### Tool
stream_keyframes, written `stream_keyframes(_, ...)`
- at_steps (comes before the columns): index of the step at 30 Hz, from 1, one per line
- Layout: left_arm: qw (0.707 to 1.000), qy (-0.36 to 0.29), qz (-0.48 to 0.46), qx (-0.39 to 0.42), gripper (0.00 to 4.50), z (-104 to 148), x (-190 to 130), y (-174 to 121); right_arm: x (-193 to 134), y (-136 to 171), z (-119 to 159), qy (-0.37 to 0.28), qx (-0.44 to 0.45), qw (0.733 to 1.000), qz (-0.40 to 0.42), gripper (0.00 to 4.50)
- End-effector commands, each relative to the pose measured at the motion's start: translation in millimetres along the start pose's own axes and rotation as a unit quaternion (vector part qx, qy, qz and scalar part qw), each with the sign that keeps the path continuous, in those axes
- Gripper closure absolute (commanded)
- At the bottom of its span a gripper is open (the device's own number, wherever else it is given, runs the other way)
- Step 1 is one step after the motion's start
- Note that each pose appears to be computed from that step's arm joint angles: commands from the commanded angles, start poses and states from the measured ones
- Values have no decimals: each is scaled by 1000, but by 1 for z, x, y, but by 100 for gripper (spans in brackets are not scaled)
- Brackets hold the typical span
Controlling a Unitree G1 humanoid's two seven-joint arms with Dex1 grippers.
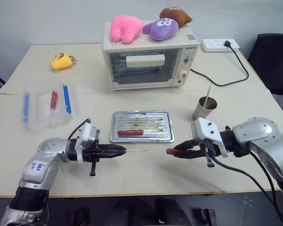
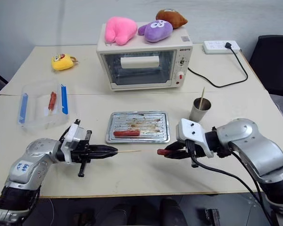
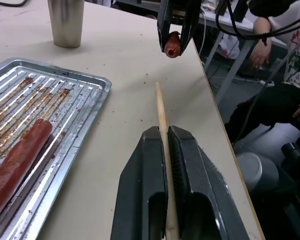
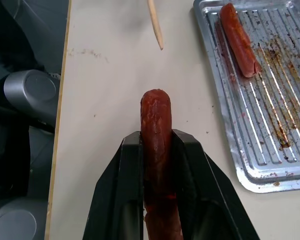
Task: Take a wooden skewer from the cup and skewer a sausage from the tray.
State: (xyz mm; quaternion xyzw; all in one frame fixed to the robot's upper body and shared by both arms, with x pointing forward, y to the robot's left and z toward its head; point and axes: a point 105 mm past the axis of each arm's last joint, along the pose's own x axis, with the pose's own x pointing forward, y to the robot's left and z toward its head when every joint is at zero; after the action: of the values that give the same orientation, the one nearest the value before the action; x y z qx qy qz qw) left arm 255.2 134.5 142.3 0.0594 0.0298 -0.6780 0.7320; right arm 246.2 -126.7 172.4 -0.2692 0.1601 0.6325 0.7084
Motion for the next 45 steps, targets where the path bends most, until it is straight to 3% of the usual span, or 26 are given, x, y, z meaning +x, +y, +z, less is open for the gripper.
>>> stream_keyframes(1, 1000, -7, -22, 10, 450, 4, 9, -2, -4, 4, 15, -17, -30, 999, -10, 369)
stream_keyframes(26, 998, -46, -49, 1, 450, 24, 24, -2, 13, -5, 23, -65, -23, 998, -13, 369)
stream_keyframes(45, 999, -38, -37, -1, 450, 28, 9, 1, 15, -3, 11, -50, -23, 998, -1, 369)
